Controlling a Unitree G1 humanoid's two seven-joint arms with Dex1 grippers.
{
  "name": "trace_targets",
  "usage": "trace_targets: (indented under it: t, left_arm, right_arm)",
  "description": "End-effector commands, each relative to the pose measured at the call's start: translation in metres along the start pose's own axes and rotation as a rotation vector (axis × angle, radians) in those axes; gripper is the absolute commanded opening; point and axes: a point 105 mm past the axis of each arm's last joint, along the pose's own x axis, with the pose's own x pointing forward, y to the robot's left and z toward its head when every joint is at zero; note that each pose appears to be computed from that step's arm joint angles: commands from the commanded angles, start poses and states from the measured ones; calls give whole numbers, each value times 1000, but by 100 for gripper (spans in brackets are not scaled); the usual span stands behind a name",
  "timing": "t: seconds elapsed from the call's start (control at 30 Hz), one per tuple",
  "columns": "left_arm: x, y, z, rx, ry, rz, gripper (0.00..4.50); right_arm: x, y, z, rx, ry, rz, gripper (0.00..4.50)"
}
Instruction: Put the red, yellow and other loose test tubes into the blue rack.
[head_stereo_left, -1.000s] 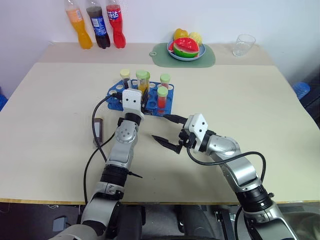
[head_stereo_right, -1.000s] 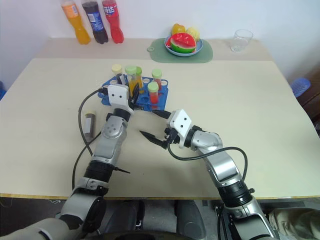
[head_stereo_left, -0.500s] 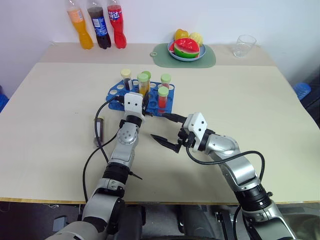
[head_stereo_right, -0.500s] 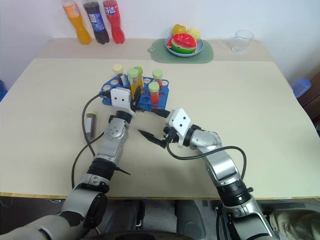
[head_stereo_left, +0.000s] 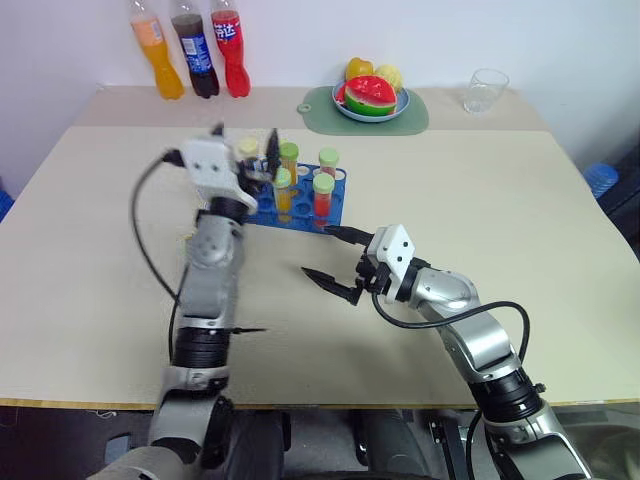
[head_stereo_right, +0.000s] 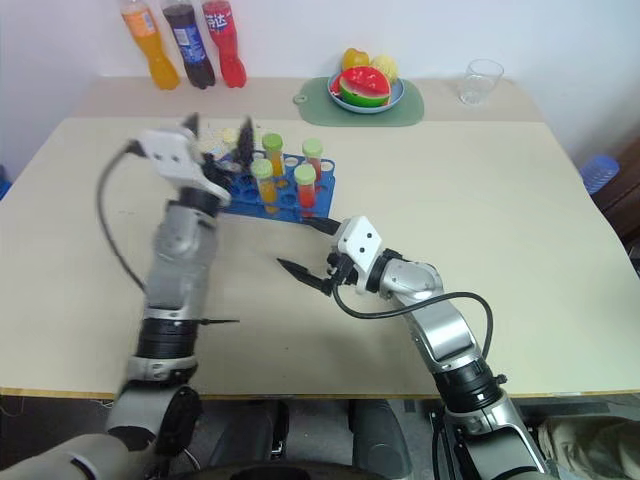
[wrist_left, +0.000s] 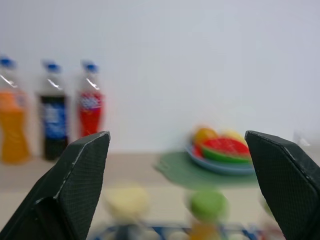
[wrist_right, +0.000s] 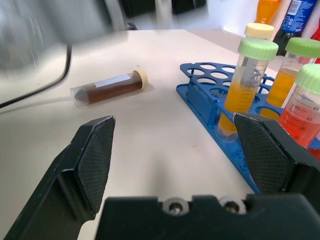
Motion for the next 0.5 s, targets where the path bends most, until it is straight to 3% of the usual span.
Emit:
trace_targets:
  t: [0.03, 0.13, 0.23, 0.5]
  left_arm:
    - [-7, 38, 16, 23, 233, 50, 445]
    - [-38, 69, -11, 106, 585, 89, 445]
    - [-69, 77, -29, 67, 853, 103, 445]
    - [-109, 92, -70, 77, 1242, 68, 445]
  right_arm:
    - [-1, -2, 14, -26, -47, 4, 419]
    - [1, -2, 13, -26, -48, 23, 419]
    - [3, -1, 14, -27, -48, 50, 419]
    - [8, 5, 21, -39, -61, 125, 419]
